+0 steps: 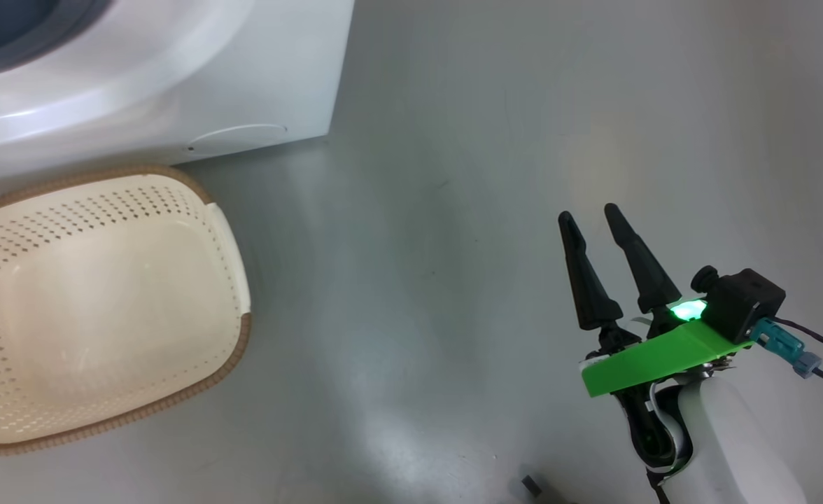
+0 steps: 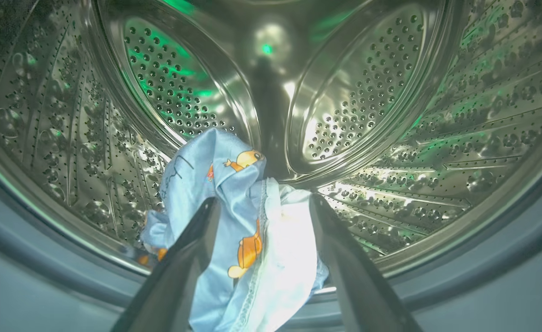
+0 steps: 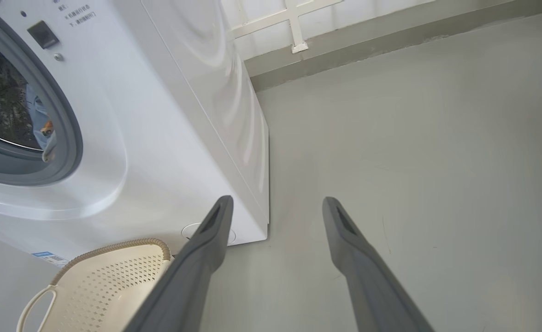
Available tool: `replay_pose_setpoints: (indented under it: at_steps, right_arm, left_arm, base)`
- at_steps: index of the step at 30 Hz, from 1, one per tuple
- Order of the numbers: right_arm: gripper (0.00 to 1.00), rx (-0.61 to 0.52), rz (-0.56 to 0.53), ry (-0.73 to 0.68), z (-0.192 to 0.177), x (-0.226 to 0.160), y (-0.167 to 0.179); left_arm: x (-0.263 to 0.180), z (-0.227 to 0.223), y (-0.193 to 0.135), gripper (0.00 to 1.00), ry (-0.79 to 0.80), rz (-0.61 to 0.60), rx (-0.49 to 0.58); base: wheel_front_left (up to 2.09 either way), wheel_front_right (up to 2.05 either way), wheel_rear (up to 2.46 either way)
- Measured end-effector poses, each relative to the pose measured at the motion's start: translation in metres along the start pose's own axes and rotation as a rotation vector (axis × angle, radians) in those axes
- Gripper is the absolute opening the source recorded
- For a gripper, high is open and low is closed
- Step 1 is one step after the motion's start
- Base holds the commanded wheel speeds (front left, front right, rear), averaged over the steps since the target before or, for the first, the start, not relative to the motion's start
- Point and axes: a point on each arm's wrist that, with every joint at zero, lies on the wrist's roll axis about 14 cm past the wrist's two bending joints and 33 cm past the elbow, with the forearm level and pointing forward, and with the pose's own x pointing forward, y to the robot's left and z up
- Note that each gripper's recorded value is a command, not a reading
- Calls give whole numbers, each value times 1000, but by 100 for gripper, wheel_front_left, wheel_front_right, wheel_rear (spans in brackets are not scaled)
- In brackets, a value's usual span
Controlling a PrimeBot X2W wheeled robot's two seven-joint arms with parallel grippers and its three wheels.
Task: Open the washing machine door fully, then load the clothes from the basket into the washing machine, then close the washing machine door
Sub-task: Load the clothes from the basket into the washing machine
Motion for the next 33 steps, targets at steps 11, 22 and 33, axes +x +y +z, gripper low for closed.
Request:
replay_pose_setpoints:
  at_steps: [11,22,33]
  right_arm:
    - [100,-19,21,-19,9,4,1]
    - [100,-57,61,-52,24,7,6]
    - [100,-62,87,-60,31,-2,13]
  left_arm:
    - [-35,-11,-1,100,25,-6,25]
    - [-92,-20,2,100,55,11,48]
    - [-144,-13,16,100,51,61,63]
  base:
    - [0,0,0]
    - [0,0,0]
    - [0,0,0]
